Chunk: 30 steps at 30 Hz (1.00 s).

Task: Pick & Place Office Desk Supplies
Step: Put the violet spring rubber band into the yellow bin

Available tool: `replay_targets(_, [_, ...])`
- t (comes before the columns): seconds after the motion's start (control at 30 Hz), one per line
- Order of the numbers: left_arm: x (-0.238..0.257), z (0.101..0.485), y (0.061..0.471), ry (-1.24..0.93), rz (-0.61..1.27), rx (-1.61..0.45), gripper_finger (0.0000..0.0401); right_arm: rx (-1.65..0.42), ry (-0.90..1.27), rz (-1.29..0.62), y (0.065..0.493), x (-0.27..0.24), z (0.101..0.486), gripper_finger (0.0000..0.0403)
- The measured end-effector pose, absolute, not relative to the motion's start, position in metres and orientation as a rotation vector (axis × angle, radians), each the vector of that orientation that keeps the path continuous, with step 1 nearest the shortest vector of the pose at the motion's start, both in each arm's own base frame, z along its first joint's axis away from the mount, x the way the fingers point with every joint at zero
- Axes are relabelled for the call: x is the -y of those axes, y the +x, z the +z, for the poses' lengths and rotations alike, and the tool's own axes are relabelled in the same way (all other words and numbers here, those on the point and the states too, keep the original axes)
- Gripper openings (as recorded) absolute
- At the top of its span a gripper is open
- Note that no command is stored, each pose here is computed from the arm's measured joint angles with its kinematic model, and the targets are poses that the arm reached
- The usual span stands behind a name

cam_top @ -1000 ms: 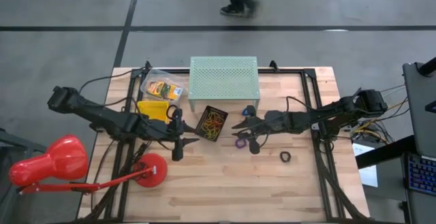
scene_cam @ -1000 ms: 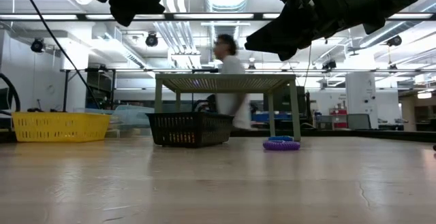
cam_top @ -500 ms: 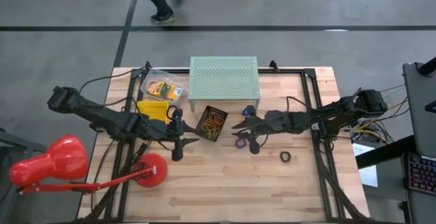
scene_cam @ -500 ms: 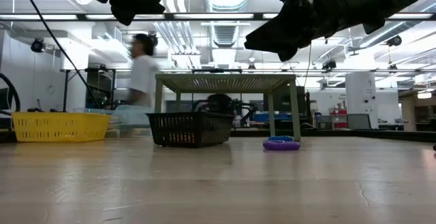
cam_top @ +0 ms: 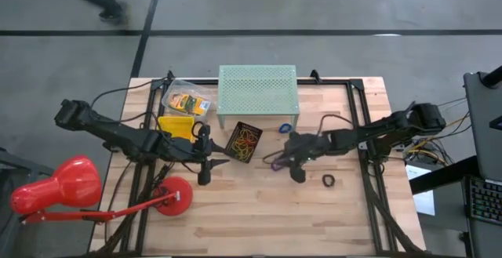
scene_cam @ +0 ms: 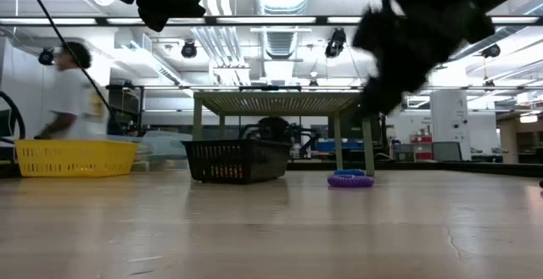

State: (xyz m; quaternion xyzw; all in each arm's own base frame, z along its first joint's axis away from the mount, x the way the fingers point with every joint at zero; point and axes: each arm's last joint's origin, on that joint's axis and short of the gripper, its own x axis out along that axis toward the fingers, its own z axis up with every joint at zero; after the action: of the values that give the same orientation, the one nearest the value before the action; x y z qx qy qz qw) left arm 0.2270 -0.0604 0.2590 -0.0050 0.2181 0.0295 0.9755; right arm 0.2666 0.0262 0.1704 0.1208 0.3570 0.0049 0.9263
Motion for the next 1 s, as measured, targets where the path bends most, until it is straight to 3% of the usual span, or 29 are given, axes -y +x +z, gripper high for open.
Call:
replay_targets(0.17, [0.06, 0.259, 0.227, -0.01, 0.06, -0.441, 0.0145, -0.974, 0.172, 0.022, 0.262, -0.034, 0.161, 0.0111])
replay_targets(0.53, [0.06, 0.258, 0.227, -0.007, 0.06, -0.451, 0.0145, -0.986, -0.167, 0.152, 0.288, -0.044, 0.149, 0.0111])
replay_targets(1.0, [0.06, 0.257, 0.226, -0.003, 0.061, -0.464, 0.0145, -1.06, -0.188, 0.167, 0.311, -0.048, 0.126, 0.0111])
